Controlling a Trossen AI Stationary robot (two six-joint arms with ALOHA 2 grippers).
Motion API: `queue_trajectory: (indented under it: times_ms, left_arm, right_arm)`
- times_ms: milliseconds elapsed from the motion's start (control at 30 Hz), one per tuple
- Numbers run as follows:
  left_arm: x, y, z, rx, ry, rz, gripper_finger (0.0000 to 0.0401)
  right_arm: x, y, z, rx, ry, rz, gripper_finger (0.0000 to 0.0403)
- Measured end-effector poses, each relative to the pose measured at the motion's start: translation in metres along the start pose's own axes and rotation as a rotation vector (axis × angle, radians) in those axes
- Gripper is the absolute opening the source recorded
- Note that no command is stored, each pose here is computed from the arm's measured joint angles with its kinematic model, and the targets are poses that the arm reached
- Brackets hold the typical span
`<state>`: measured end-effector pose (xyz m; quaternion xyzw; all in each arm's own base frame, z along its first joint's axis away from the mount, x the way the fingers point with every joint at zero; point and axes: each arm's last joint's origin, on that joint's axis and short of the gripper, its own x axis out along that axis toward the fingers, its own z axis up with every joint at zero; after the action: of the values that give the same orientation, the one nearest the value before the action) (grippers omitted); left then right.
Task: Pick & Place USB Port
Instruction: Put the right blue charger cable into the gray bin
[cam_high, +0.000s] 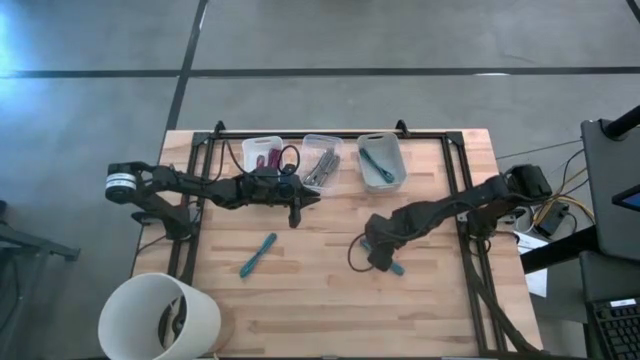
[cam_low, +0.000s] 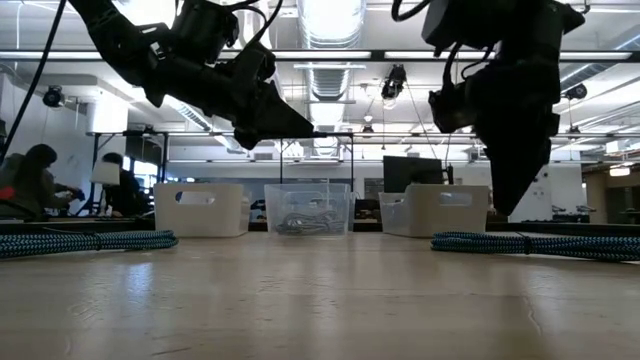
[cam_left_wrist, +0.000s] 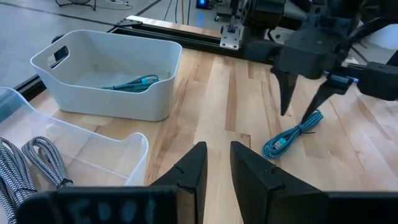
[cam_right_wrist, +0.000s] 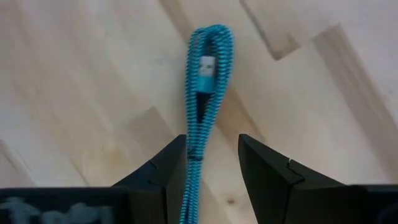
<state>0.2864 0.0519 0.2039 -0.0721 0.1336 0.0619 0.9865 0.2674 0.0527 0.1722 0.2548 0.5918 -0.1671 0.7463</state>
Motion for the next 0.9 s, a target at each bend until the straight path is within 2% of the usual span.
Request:
queue_trajectory:
  times_ms: [233, 567, 900]
  left_arm:
    - [0.0, 0.0, 0.0, 0.0, 0.0, 0.0, 0.0074]
    - [0.0, 0.0, 0.0, 0.0, 0.0, 0.0, 0.0074]
    - [0.0, 0.0, 0.0, 0.0, 0.0, 0.0, 0.0074]
  right_arm:
    - [0.008, 0.006, -0.012, -0.045, -0.009, 0.033, 0.0137]
    - [0.026, 0.001, -0.017, 0.007, -0.082, 0.108, 0.0137]
    - [0.03, -0.006, -0.021, -0.075, -0.122, 0.042, 0.0137]
